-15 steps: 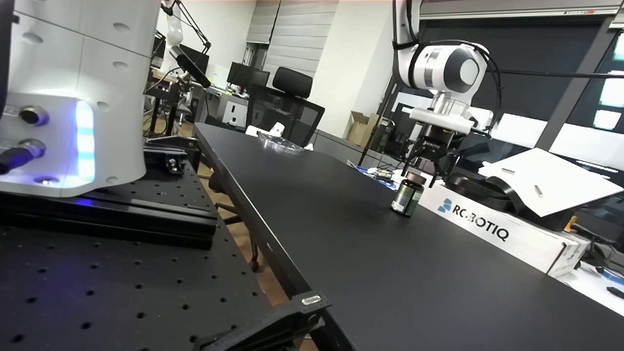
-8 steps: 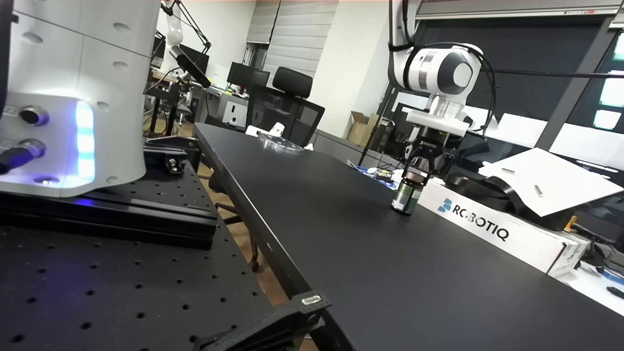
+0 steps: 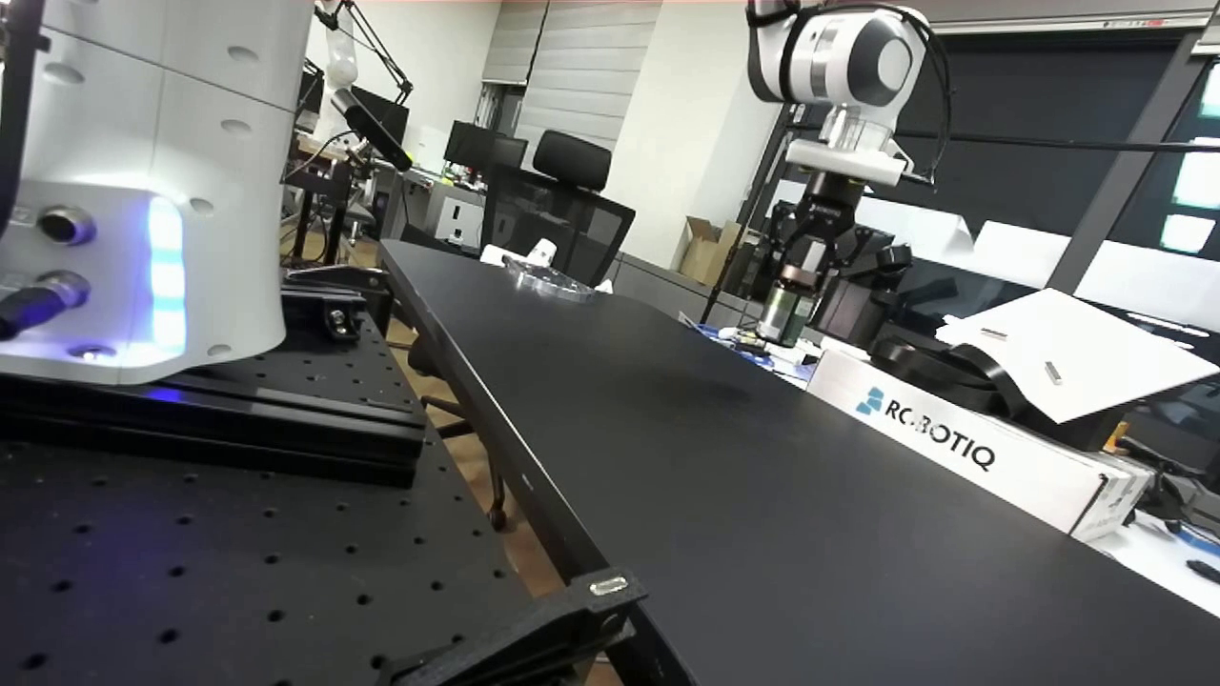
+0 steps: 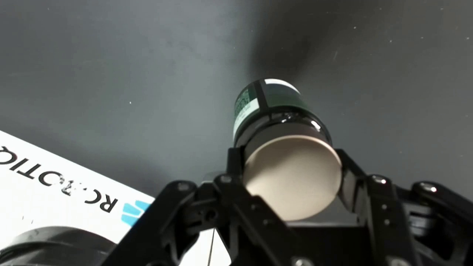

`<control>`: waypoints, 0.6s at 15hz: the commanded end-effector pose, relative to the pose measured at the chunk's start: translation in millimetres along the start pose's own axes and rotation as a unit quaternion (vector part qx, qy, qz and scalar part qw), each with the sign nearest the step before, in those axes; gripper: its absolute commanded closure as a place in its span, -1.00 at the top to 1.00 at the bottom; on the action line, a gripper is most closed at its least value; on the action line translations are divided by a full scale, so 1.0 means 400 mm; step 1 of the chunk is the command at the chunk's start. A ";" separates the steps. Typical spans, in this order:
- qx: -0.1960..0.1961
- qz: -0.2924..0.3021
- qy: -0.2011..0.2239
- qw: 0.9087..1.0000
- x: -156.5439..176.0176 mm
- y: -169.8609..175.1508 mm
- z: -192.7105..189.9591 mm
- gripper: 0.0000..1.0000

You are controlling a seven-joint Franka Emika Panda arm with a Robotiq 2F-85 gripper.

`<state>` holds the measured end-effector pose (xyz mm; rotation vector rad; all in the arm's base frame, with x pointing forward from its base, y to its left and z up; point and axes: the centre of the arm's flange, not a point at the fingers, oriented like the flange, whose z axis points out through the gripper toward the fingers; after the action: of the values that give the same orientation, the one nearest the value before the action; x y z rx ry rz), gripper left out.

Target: Pick up the medicine bottle and move it to the left.

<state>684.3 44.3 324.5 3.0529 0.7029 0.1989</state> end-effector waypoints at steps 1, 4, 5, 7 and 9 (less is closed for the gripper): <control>-0.002 -0.015 0.012 1.000 -0.027 -0.082 -0.112 -0.28; -0.001 -0.043 0.033 0.999 -0.014 -0.169 -0.130 -0.28; 0.000 -0.050 0.033 0.998 -0.002 -0.205 -0.124 -0.28; 0.003 -0.069 0.028 0.997 0.019 -0.282 -0.102 -0.28; 0.007 -0.092 0.023 0.995 0.036 -0.370 -0.077 -0.28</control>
<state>644.9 144.5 360.0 3.0015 0.9410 0.2681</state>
